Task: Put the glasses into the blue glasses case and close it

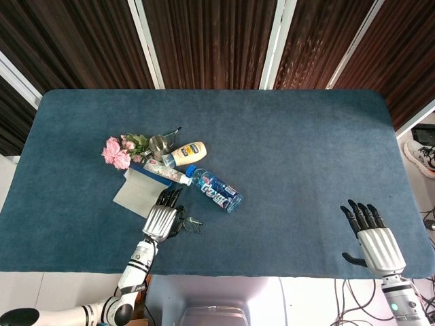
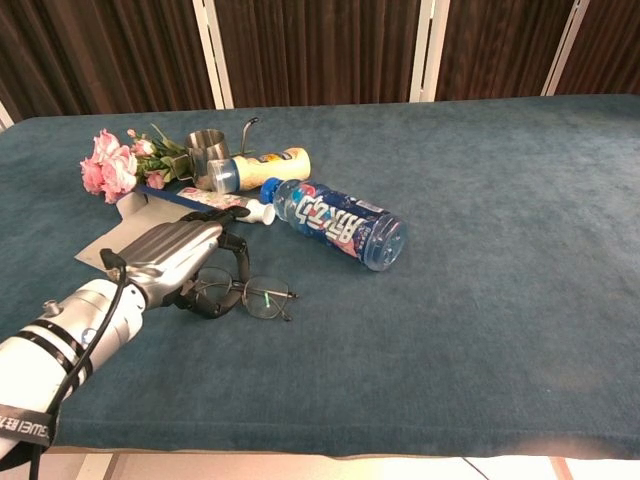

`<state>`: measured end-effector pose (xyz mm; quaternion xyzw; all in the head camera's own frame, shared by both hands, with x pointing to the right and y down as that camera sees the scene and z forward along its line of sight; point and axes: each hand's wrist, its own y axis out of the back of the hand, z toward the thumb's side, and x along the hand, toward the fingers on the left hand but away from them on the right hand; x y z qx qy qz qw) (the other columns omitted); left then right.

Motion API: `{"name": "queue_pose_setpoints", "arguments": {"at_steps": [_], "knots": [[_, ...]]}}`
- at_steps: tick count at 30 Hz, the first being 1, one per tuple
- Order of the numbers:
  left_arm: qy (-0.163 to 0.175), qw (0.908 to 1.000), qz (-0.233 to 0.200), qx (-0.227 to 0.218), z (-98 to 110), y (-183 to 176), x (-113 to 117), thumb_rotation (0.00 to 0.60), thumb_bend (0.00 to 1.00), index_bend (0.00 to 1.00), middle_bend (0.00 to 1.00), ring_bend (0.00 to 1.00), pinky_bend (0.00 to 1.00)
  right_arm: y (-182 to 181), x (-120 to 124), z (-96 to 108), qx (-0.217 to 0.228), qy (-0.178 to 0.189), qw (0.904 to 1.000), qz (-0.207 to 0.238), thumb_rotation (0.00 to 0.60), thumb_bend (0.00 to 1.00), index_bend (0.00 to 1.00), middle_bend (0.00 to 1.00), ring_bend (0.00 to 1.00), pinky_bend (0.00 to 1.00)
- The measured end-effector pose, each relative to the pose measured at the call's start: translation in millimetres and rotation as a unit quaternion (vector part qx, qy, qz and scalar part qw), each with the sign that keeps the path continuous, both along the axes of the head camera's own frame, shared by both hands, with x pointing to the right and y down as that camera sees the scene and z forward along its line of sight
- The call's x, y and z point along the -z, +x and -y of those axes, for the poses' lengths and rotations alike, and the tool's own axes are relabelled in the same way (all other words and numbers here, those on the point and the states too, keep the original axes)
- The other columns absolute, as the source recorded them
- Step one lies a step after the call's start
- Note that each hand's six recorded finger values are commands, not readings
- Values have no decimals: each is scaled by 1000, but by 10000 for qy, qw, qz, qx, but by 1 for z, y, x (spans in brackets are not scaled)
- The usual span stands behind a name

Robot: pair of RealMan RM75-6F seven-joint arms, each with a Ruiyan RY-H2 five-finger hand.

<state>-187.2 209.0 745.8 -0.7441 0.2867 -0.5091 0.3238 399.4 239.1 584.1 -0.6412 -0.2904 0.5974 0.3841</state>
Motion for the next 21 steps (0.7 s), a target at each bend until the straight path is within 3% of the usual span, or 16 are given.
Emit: {"name": "queue_pose_setpoints", "arguments": {"at_steps": [13, 21], "knots": [[-1, 10000, 29, 69, 1, -6, 0, 600, 433, 635, 65, 0, 16, -1, 0, -2, 28, -22, 10000, -12, 600, 217, 0, 0, 0, 0], [183, 9996, -44, 190, 3, -10, 10, 600, 452, 668, 89, 0, 21, -2, -1, -3, 61, -44, 10000, -17, 600, 217, 0, 0, 0, 0]]}}
